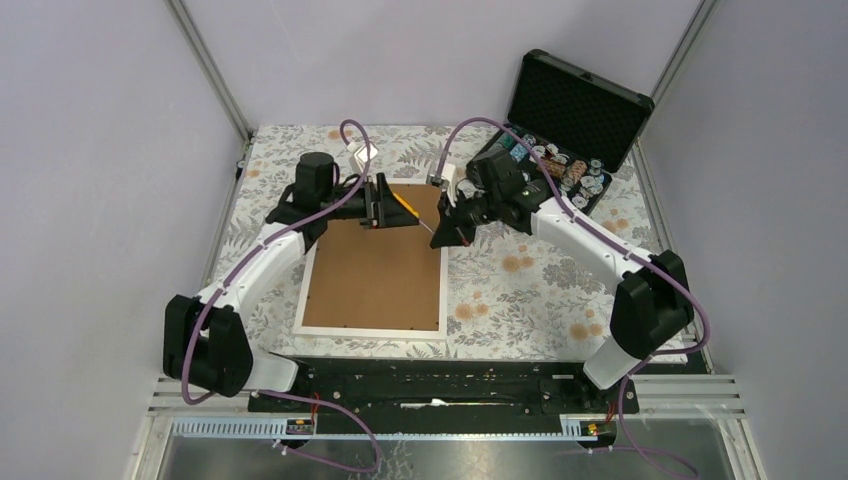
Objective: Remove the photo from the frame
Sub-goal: Adjust the screwdriver.
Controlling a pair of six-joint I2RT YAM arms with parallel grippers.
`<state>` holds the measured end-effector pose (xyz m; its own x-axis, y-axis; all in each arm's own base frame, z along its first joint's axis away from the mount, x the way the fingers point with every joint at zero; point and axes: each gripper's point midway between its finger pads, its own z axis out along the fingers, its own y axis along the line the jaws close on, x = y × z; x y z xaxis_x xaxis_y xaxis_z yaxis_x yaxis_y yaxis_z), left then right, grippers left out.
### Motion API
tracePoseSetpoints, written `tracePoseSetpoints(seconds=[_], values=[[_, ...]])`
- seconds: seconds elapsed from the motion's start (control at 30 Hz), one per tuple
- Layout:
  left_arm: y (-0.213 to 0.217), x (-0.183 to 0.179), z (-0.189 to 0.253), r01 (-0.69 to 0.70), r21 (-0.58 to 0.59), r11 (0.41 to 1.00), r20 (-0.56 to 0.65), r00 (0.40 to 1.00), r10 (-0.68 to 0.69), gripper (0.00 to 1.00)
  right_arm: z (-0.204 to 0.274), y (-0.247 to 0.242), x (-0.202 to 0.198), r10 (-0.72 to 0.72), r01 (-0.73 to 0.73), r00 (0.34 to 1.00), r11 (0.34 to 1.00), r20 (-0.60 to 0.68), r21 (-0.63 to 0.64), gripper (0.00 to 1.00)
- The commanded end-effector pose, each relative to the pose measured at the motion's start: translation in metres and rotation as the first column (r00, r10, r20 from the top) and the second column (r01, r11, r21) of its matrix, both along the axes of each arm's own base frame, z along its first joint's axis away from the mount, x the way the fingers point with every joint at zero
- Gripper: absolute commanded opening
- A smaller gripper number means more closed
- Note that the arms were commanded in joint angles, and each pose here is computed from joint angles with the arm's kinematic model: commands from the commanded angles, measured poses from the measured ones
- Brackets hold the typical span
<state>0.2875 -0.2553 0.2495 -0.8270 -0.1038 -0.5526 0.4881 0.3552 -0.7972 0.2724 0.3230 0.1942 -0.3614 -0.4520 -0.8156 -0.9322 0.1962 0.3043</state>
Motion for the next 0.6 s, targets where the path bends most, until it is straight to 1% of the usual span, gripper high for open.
tracePoseSetpoints(seconds=[0.0, 0.07, 0.13, 0.2, 0.37, 0.47, 0.57], values=[[0.023, -0.029, 0.008, 0.117, 0.071, 0.991, 0.079, 0.989, -0.122, 0.71, 0.01, -0.005, -0.04, 0.144, -0.143, 0.989, 0.989, -0.015, 0.045, 0.0], [0.027, -0.041, 0.0, 0.156, 0.092, 0.983, 0.049, 0.986, -0.161, 0.79, 0.003, -0.005, -0.06, 0.213, -0.212, 0.976, 0.977, -0.037, 0.025, 0.0], [0.028, -0.056, -0.007, 0.224, 0.089, 0.971, 0.002, 0.974, -0.225, 0.8, -0.006, -0.003, -0.077, 0.269, -0.27, 0.962, 0.963, -0.045, -0.01, 0.0], [0.028, -0.062, -0.011, 0.247, 0.082, 0.966, -0.029, 0.969, -0.245, 0.79, -0.012, 0.0, -0.087, 0.296, -0.297, 0.954, 0.954, -0.043, -0.033, 0.0], [0.028, -0.081, -0.019, 0.325, 0.077, 0.943, -0.042, 0.946, -0.323, 0.69, -0.014, 0.003, -0.099, 0.329, -0.333, 0.94, 0.942, -0.091, -0.03, 0.0], [0.03, -0.092, -0.023, 0.373, 0.087, 0.924, -0.011, 0.928, -0.373, 0.65, -0.017, 0.004, -0.103, 0.343, -0.349, 0.93, 0.937, -0.133, -0.023, 0.0], [0.032, -0.098, -0.024, 0.385, 0.095, 0.918, 0.023, 0.921, -0.389, 0.61, -0.019, 0.005, -0.107, 0.356, -0.363, 0.918, 0.932, -0.172, -0.012, 0.0]])
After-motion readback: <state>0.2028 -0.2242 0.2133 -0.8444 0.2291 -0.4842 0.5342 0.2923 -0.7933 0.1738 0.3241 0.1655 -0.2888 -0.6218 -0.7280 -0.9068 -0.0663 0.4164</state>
